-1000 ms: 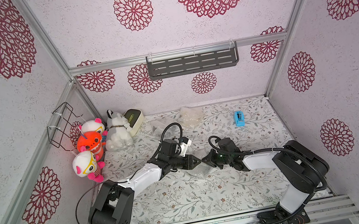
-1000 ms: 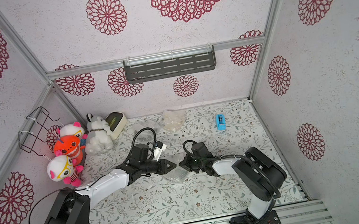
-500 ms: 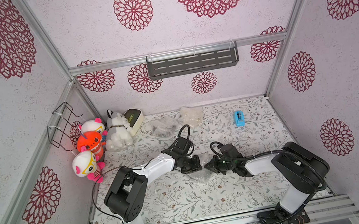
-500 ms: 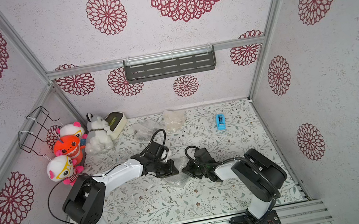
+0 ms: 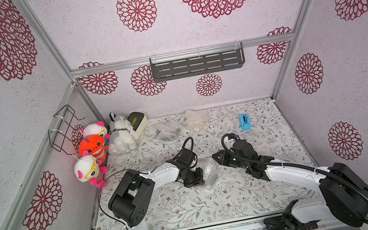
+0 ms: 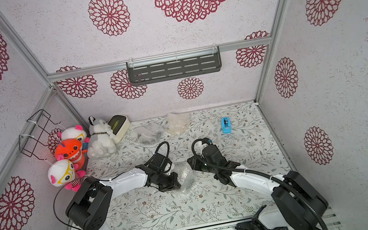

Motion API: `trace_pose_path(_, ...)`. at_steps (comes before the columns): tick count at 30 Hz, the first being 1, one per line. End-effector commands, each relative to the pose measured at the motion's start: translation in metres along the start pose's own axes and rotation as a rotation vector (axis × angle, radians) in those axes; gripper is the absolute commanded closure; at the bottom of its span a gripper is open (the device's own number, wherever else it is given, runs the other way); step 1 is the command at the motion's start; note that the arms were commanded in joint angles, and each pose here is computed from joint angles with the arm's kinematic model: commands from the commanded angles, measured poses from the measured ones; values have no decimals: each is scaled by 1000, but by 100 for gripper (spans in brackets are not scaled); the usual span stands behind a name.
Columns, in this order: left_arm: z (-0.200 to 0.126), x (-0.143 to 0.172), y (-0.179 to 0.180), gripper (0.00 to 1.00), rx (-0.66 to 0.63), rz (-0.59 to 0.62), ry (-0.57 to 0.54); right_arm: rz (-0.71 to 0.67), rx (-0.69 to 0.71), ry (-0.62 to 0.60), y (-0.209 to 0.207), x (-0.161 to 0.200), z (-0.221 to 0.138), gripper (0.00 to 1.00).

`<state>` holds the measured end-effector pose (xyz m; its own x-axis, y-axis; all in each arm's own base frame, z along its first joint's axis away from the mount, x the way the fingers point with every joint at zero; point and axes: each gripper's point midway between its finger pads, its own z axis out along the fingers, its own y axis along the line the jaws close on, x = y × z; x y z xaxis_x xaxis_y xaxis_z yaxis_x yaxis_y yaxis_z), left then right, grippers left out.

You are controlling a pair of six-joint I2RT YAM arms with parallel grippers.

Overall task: Wrap dinner plates in bubble wrap
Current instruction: Wrap the plate in the bubble wrap, then tear off the tape using the Tape Cutter.

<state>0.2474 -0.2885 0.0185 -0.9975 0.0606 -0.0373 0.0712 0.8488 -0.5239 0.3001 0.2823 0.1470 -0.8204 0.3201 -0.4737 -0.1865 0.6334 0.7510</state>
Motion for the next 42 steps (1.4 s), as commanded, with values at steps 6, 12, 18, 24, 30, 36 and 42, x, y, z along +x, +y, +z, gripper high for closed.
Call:
trace_pose_path(6,11,10,31,99,-124,-33,30,166,281,139,-91,49,32,76)
trace_pose_path(12,13,2,36,100,-124,-31,32,-37,404,-73,-80,-19,-1,62)
trace_pose_path(18,10,-7,28,100,-64,-32,22,-179,574,-313,-125,-134,-79,33)
trace_pose_path(24,8,-13,27,100,-84,-25,14,-162,754,-59,-218,-223,-94,38)
trace_pose_path(30,12,-16,28,100,-100,-34,28,-143,715,83,-255,-275,-56,48)
trace_pose_path(36,13,-17,29,100,-114,-37,36,-129,634,164,-254,-282,-20,56)
trace_pose_path(42,12,-18,31,100,-124,-36,38,-140,658,192,-257,-273,-10,60)
